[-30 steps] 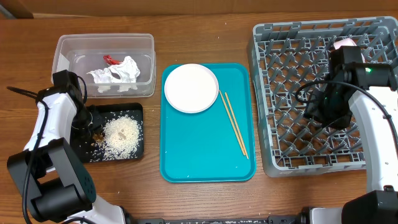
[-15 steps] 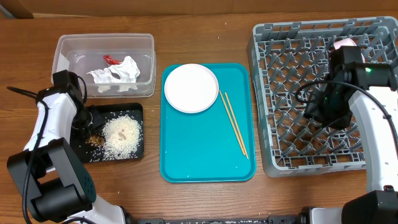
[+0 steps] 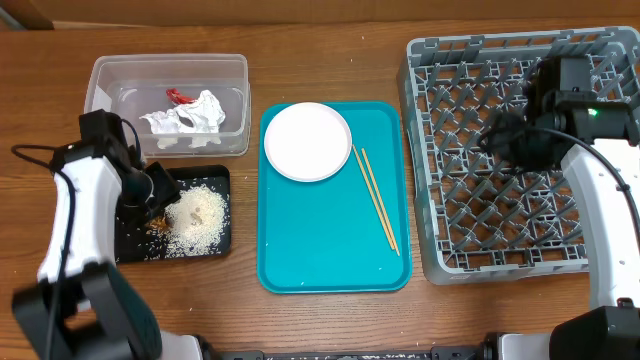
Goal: Sort waste into correct bins and load items into the dishwasher
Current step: 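Reach the right gripper to the white plate and grasp its rim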
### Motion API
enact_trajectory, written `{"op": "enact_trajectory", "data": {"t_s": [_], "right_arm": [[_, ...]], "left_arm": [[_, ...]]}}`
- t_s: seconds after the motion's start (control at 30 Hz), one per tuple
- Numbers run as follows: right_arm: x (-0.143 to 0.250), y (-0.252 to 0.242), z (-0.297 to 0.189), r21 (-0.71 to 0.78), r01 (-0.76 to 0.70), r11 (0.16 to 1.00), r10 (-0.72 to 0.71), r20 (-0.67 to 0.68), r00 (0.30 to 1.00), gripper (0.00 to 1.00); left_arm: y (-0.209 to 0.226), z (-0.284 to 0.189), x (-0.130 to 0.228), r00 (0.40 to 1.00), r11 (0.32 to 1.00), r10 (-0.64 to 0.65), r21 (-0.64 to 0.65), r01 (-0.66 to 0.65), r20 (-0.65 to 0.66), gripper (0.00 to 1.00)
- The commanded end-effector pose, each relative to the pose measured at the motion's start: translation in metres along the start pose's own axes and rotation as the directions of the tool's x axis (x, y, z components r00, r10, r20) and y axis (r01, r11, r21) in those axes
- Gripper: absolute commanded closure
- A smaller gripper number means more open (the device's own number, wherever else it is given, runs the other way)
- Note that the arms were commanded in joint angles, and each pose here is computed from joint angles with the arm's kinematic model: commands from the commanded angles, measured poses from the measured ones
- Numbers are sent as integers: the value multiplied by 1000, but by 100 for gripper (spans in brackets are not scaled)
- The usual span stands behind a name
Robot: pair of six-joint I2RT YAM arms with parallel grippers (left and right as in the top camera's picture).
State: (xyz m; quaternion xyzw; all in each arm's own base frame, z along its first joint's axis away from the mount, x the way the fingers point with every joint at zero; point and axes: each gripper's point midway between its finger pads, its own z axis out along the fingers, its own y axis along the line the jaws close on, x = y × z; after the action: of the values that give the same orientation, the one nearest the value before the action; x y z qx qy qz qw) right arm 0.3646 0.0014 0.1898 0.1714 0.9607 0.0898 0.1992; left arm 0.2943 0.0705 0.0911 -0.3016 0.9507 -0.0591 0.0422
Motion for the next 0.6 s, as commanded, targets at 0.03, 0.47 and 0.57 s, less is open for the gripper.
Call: {"op": "enact_trajectory", "data": {"t_s": [0.03, 0.47, 0.57], "right_arm": [[-24, 83, -27, -302, 157, 940, -121, 136, 983, 41], [46, 198, 49, -287, 458, 841, -450, 96, 888, 29], [63, 203, 83, -283, 398, 873, -414, 3, 910, 29]], "left_arm": [[-37, -35, 16, 988, 986, 134, 89, -141, 76, 49], [-74, -33, 47, 958, 953, 284, 97, -288, 50, 32], [-75, -33, 47, 957, 952, 287, 97, -290, 50, 32]]}}
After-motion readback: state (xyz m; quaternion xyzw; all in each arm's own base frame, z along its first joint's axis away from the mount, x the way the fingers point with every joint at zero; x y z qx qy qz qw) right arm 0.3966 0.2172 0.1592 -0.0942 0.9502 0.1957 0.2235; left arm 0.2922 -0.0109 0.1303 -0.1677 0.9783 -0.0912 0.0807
